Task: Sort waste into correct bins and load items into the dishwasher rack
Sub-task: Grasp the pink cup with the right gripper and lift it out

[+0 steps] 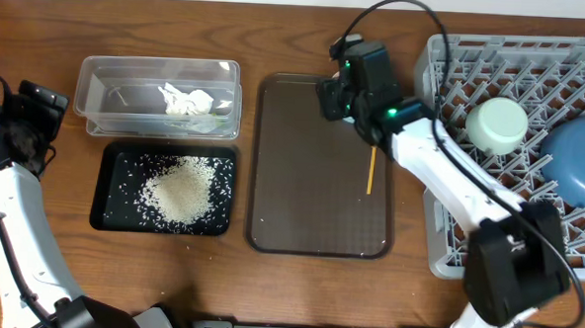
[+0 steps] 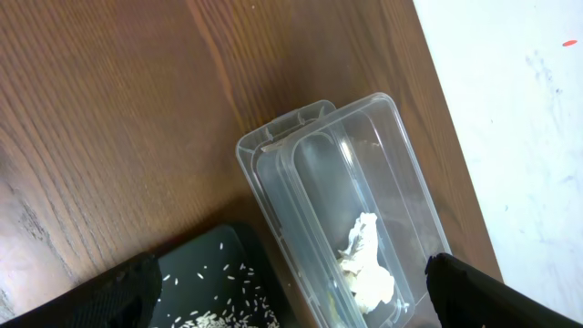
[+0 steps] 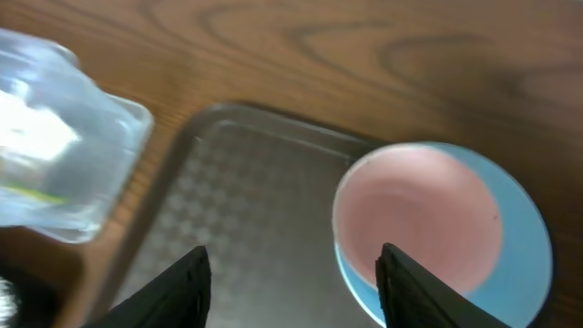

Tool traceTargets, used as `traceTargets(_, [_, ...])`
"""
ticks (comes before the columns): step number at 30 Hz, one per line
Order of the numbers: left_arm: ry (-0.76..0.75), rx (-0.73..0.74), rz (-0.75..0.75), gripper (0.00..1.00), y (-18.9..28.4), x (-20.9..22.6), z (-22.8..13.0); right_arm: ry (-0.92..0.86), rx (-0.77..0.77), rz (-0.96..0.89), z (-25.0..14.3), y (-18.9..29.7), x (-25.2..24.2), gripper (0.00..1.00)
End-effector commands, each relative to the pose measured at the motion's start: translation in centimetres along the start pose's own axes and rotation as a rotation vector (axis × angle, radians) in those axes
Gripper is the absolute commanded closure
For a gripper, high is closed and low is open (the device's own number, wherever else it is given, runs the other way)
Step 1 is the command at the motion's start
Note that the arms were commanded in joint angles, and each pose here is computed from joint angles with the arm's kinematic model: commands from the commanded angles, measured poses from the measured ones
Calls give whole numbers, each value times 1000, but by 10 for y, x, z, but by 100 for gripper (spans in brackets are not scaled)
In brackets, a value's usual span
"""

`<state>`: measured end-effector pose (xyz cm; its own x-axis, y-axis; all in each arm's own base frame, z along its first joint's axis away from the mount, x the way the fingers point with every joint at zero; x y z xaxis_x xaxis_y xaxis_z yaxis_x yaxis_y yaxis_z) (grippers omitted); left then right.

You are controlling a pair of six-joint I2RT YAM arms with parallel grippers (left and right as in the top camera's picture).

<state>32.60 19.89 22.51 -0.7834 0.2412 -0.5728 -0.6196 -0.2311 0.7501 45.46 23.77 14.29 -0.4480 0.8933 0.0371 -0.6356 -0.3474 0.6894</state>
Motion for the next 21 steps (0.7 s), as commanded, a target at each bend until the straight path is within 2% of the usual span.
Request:
traceTargets(1, [4, -8, 13, 5, -1, 3, 2, 25, 54, -49, -18, -23, -13, 43])
traceTargets(9, [4, -8, 13, 5, -1, 3, 2, 88, 89, -60, -31, -38, -16, 44])
traceTargets(17, [4, -8, 13, 5, -1, 3, 2, 99, 123, -134, -38, -36, -25, 71])
traceTargets(21, [4, -8, 13, 5, -1, 3, 2, 97, 129, -133, -39, -35, -24, 89])
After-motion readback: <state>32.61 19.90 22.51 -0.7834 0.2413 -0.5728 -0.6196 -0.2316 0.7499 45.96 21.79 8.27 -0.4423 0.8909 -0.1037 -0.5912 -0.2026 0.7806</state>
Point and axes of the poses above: each gripper's point midway between its finger pads, its own y axis back along the fingers, its own x axis along the line the jaws close on, z = x × y, the point moved 1 cm from there along y, back along the fingers, and after that the axes turned 10 degrees about y, right-handed, at the moved point
